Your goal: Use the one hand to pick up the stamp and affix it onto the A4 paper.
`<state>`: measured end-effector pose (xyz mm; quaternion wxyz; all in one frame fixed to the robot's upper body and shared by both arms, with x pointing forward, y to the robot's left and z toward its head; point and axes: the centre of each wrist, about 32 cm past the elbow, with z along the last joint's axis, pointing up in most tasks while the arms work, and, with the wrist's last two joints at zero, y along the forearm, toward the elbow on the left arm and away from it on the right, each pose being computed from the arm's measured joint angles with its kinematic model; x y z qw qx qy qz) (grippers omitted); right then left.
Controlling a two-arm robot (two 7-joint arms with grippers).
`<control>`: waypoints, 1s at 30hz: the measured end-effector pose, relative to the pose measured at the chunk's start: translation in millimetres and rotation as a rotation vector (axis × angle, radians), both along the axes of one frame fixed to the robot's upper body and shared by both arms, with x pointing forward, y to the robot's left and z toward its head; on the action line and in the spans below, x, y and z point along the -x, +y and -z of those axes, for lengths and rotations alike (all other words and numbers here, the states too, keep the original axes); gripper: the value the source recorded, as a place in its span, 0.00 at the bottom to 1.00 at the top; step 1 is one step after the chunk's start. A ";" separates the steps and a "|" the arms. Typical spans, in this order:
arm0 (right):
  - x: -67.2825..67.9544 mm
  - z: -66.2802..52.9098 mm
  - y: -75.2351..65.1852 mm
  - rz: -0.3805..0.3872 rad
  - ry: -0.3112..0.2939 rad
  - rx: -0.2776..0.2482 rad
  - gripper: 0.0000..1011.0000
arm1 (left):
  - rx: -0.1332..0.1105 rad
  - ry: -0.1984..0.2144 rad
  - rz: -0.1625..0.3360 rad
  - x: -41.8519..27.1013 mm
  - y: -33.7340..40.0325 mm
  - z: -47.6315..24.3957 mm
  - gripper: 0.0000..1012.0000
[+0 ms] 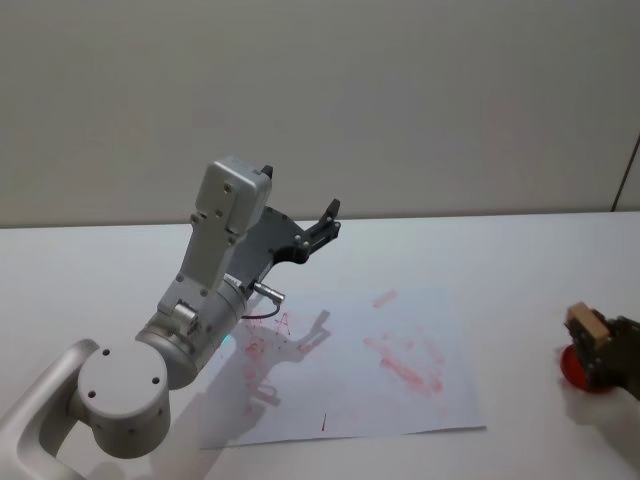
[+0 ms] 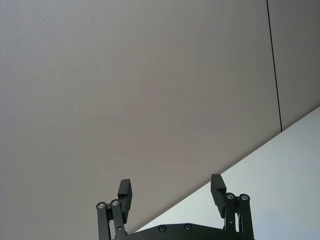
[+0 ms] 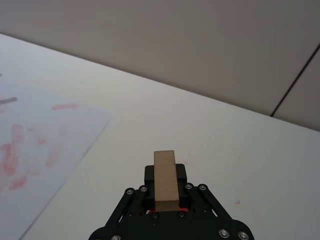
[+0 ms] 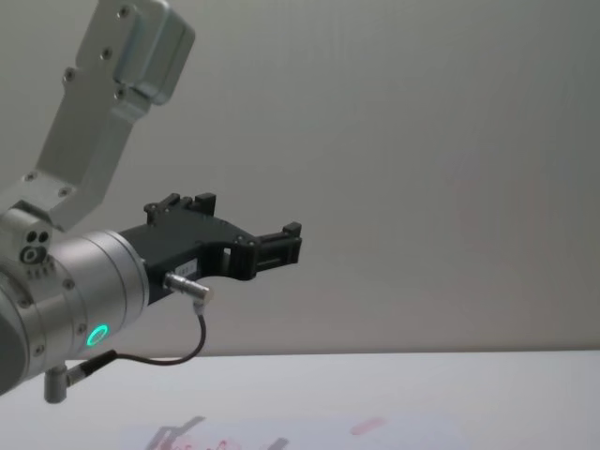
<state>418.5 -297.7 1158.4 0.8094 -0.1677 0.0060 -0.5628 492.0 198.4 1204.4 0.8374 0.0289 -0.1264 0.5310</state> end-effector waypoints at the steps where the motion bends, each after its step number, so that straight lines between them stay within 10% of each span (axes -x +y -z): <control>1: -1.1 -1.4 1.5 -0.016 -0.010 -0.011 0.22 | 0.000 0.000 0.000 0.0 0.0 0.0 0.99; 16: -21.0 -9.0 29.7 -0.206 -0.072 -0.145 0.22 | 0.000 0.000 0.000 0.0 0.0 0.0 0.99; 30: -49.2 7.4 75.4 -0.401 -0.020 -0.252 0.22 | 0.000 0.000 0.000 0.0 0.0 0.0 0.99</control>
